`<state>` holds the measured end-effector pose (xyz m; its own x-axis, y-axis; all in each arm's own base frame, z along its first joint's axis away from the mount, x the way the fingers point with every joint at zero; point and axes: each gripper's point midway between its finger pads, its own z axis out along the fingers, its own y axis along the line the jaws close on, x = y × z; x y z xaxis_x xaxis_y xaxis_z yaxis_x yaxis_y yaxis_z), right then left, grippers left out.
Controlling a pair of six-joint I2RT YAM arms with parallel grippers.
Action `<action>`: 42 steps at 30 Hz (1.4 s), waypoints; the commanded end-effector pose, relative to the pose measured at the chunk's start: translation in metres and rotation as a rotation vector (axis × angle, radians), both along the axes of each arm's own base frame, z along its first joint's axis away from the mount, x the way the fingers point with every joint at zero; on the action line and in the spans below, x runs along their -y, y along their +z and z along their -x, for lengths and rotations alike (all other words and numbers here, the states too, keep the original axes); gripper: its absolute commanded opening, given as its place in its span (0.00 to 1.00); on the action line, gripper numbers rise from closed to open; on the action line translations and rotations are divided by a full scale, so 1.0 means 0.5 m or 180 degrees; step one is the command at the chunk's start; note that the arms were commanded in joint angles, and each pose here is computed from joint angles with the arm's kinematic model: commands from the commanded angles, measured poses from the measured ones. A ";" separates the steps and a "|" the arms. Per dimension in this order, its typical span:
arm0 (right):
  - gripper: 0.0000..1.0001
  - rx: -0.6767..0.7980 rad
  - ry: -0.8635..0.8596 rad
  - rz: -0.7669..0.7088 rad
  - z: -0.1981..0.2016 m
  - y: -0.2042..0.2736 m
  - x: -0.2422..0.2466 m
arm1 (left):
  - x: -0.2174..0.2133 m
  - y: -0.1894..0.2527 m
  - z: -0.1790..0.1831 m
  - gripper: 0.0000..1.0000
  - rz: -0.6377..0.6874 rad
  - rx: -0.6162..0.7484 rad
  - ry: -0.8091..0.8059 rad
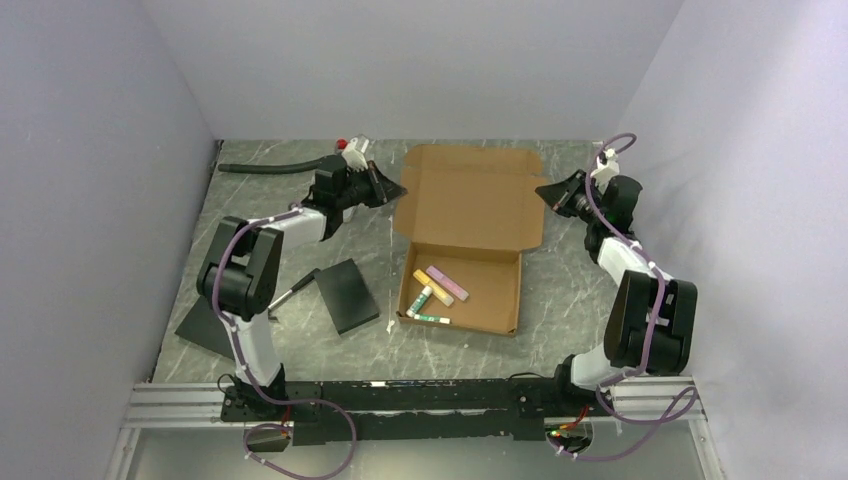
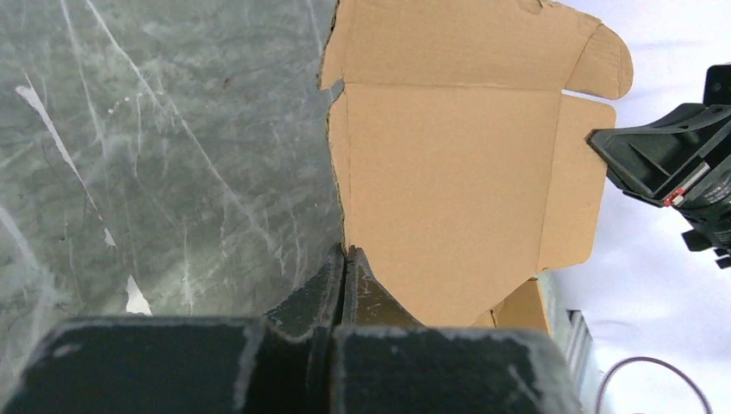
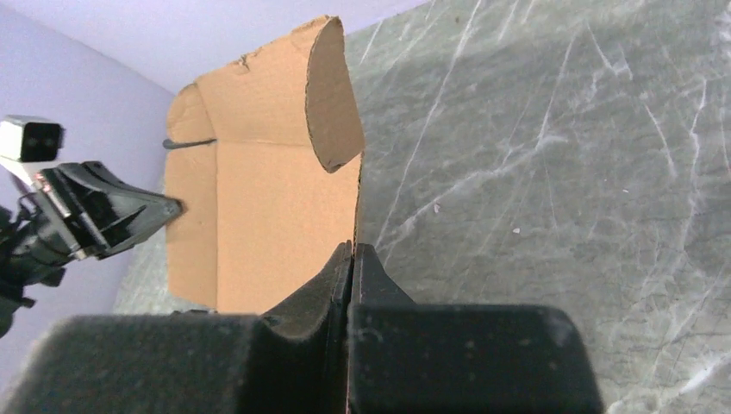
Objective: Fold the paper box
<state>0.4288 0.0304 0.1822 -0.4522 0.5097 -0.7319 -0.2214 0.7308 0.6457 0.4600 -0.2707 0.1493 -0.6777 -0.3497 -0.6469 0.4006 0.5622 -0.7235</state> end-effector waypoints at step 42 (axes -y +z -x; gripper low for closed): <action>0.07 0.1627 0.0068 0.1562 0.139 0.107 -0.104 | 0.045 0.136 0.213 0.00 -0.0820 0.2685 0.1145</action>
